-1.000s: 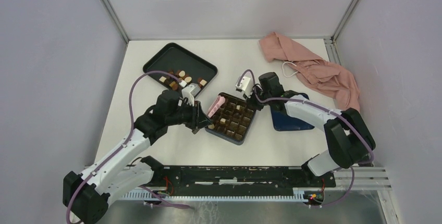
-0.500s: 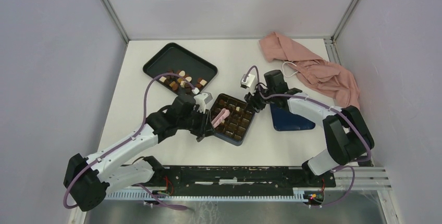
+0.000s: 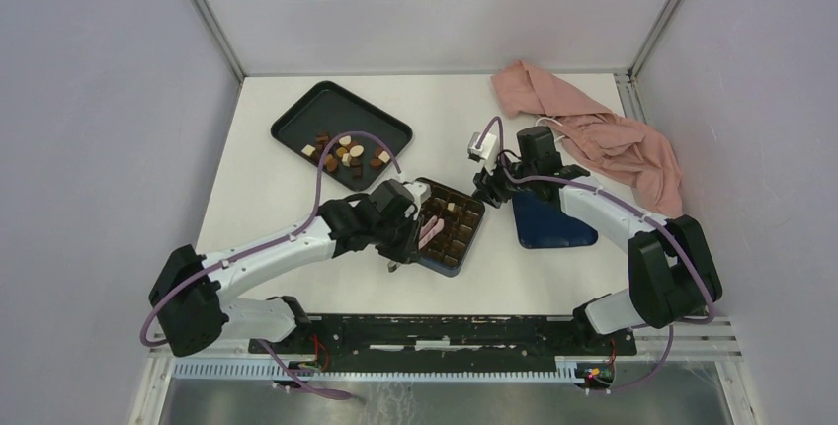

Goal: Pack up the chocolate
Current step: Place the fake chocolate in the packing box.

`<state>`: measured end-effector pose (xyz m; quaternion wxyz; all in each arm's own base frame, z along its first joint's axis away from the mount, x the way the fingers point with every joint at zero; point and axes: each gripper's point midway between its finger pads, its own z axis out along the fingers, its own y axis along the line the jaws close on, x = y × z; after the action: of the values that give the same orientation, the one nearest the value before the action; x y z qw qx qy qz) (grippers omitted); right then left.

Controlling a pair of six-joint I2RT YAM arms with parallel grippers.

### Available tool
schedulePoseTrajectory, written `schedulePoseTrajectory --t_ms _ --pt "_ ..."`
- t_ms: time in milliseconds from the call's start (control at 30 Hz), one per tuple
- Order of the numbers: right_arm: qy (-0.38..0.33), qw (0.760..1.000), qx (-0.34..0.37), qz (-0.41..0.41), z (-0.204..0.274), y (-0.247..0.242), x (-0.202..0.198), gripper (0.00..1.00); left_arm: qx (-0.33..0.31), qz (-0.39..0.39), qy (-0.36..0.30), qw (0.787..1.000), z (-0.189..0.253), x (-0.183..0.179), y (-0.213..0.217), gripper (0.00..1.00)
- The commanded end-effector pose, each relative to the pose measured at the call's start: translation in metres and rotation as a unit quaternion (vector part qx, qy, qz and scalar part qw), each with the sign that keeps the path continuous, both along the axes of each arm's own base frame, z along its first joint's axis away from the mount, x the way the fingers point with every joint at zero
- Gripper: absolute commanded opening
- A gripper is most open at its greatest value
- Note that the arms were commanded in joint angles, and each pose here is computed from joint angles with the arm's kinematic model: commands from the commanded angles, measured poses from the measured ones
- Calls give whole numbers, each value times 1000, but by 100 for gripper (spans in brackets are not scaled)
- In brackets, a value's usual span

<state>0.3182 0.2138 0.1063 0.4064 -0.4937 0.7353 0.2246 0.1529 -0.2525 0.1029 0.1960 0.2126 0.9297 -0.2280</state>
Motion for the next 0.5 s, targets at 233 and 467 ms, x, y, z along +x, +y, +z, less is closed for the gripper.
schedulePoseTrajectory --t_ms 233,467 --pt "-30 999 18 20 24 7 6 55 21 16 -9 1000 5 8 -12 30" --pt "-13 999 17 40 15 10 1 58 14 23 -25 999 16 13 -13 42"
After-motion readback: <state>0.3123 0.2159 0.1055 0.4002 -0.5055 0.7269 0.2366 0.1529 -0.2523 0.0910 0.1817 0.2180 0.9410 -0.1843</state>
